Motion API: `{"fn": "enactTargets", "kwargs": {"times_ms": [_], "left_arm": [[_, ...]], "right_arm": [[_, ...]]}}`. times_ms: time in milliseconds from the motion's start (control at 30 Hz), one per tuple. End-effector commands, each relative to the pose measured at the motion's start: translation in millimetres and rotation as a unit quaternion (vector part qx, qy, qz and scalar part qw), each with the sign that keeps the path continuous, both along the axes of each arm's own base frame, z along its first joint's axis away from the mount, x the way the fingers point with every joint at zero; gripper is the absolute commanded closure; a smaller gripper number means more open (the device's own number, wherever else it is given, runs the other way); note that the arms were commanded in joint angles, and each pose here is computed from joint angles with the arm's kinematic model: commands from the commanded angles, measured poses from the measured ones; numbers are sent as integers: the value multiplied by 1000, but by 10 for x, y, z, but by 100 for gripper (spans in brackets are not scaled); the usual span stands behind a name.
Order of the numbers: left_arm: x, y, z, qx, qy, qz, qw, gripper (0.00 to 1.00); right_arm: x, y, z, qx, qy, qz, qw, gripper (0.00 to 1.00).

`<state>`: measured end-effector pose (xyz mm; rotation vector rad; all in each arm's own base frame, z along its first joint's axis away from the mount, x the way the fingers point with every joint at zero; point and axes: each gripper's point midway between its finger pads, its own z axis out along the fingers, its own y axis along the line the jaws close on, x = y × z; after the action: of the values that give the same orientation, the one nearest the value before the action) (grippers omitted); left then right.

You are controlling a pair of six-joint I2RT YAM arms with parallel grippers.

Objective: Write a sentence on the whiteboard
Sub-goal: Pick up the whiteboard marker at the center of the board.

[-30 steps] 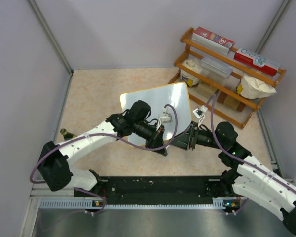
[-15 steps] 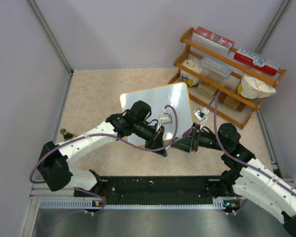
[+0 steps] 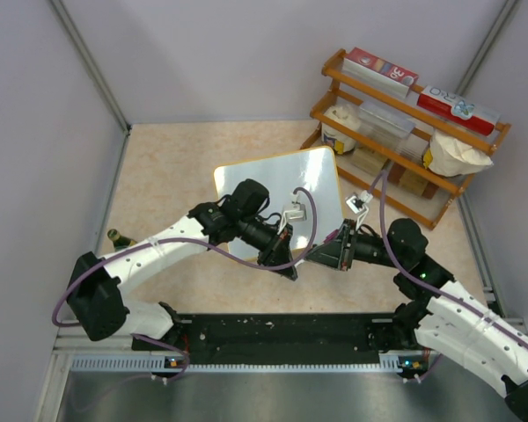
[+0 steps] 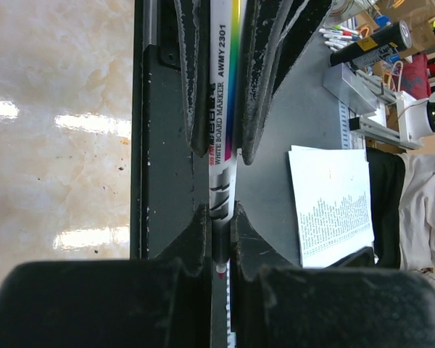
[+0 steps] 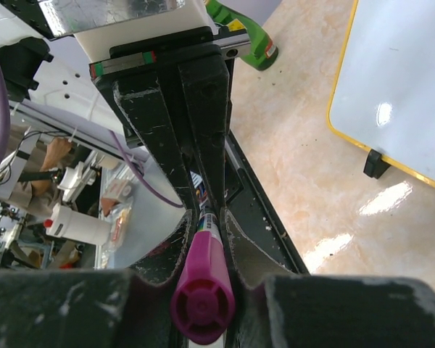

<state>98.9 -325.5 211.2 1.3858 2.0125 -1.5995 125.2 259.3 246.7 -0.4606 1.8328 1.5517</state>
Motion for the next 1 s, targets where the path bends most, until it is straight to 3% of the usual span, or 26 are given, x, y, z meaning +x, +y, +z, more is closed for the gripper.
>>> {"fn": "enactTargets", "kwargs": {"times_ms": [0,33,100,133,267,567,800,967], "left_arm": [[98,-30,102,-9,-37,18,999,97],[125,-30,80,-5,-40,25,999,91],[173,-31,94,-3,-51,39,998,59],[209,-29,89,-1,-58,49,997,50],[367,24,206,-13,-98,101,990,35],[920,474,377,-32,-108,286,951,23],[1133,800,327,-50,-100,365,924,22],[1317,1026,312,-19,-102,425,899,20]], "right_arm": [[-32,9,270,38,-37,7,999,100],[-22,2,280,38,-38,2,999,100],[23,-22,243,30,-36,-16,999,100],[54,-41,233,25,-36,-27,999,100],[170,-149,169,4,-41,-79,996,100],[407,-342,-38,-44,-22,-170,984,100],[544,-319,51,-59,-27,-186,980,100],[738,-275,235,-68,-41,-207,975,100]]}}
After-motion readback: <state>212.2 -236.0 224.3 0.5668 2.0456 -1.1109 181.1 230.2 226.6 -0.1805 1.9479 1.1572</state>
